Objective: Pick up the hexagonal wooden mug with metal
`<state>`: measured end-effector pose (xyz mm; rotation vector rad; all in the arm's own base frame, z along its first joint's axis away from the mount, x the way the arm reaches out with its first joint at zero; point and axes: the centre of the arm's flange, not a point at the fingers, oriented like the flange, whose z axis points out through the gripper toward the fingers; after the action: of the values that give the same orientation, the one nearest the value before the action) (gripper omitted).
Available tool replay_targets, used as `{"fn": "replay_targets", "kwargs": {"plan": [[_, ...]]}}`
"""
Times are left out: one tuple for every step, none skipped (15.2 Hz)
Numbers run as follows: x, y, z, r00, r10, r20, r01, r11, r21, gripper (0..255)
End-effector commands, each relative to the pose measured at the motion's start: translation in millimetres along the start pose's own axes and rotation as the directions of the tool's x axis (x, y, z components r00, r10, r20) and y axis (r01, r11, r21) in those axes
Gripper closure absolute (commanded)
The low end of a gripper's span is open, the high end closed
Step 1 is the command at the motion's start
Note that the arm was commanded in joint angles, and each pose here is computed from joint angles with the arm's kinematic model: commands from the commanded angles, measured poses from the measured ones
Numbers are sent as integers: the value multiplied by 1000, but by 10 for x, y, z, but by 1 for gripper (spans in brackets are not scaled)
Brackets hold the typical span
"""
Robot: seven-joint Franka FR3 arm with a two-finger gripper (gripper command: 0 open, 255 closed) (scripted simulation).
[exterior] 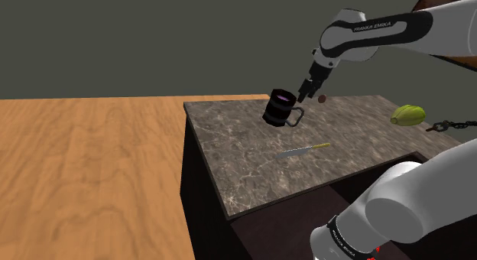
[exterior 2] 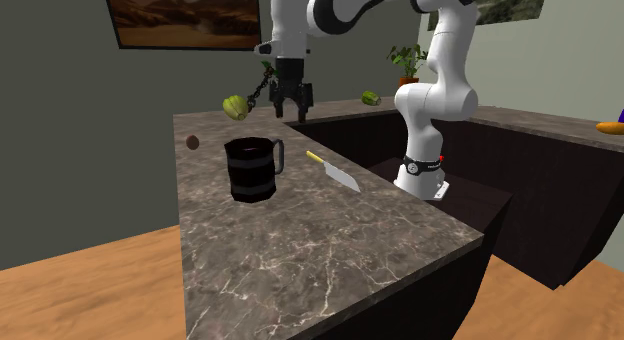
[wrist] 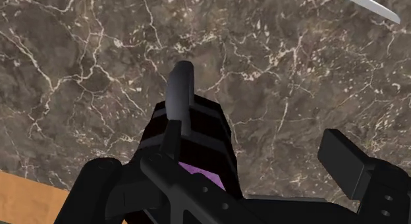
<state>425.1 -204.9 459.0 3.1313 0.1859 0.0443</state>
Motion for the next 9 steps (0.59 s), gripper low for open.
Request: {"fn": "replay_targets", "kwargs": {"plan": [[105,215,139,1000,-24,-6,24,1000,11,0],[165,319,205,999,-34,-9,34,999,17,0],[226,422,273,999,-44,-11,45,999,23,0],[289,524,340,998,-55,-14,55,998,29,0],[314,564,367,998,-59,-15,59,998,32,0],[313,564,420,998,-59,-15,59,998,32,0],[311,564,473,998,-59,-15,59,998,32,0],[310,564,526,998,-59,-15,59,998,32,0],[308,563,578,998,-59,-15,59,998,32,0]]}}
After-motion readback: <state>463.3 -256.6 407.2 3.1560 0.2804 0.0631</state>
